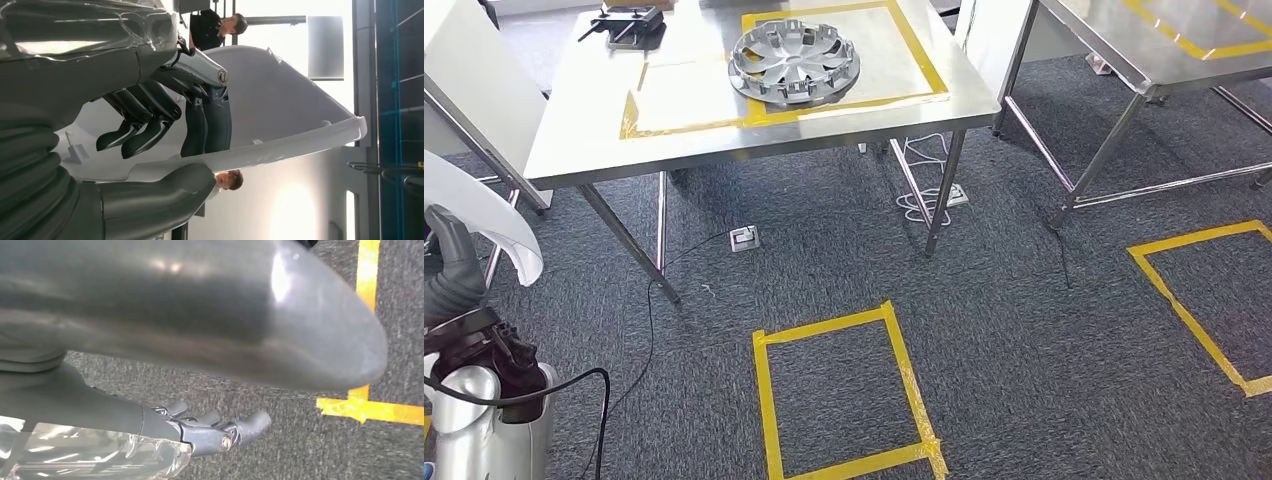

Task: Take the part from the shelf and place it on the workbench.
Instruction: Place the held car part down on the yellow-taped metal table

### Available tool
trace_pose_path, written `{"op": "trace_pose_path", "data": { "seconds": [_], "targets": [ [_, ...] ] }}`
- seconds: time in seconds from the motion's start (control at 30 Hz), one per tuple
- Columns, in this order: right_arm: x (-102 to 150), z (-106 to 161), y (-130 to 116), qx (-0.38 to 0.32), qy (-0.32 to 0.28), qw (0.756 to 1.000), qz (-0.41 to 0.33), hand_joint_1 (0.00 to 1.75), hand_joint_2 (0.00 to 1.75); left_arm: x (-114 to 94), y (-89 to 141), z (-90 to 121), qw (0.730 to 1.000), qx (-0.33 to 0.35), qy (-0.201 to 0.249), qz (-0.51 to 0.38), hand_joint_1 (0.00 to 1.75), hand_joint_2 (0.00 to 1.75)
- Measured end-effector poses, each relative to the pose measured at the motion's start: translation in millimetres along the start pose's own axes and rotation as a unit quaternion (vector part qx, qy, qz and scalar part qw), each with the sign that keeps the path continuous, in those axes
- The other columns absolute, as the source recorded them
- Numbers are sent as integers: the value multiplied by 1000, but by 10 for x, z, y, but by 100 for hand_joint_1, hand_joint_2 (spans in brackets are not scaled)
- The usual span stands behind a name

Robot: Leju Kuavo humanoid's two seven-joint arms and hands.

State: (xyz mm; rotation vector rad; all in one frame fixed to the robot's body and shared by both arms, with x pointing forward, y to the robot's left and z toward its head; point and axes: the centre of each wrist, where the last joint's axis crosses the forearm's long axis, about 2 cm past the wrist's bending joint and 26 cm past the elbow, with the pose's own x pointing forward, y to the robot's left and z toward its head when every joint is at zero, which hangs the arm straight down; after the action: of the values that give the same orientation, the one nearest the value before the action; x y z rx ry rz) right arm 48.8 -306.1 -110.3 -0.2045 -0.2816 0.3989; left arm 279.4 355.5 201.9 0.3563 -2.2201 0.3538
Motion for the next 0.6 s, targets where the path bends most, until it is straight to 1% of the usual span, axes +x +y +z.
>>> {"op": "trace_pose_path", "data": {
  "seconds": [0.33, 0.6],
  "targets": [
    [-29, 11, 37, 2, 3, 1000, -2, 0, 0, 8, 0, -8, 1000, -1, -2, -1, 175, 175],
    [-2, 10, 50, 1, 0, 1000, -2, 0, 0, 18, -2, -37, 1000, -4, -6, -1, 175, 175]
  ]
}}
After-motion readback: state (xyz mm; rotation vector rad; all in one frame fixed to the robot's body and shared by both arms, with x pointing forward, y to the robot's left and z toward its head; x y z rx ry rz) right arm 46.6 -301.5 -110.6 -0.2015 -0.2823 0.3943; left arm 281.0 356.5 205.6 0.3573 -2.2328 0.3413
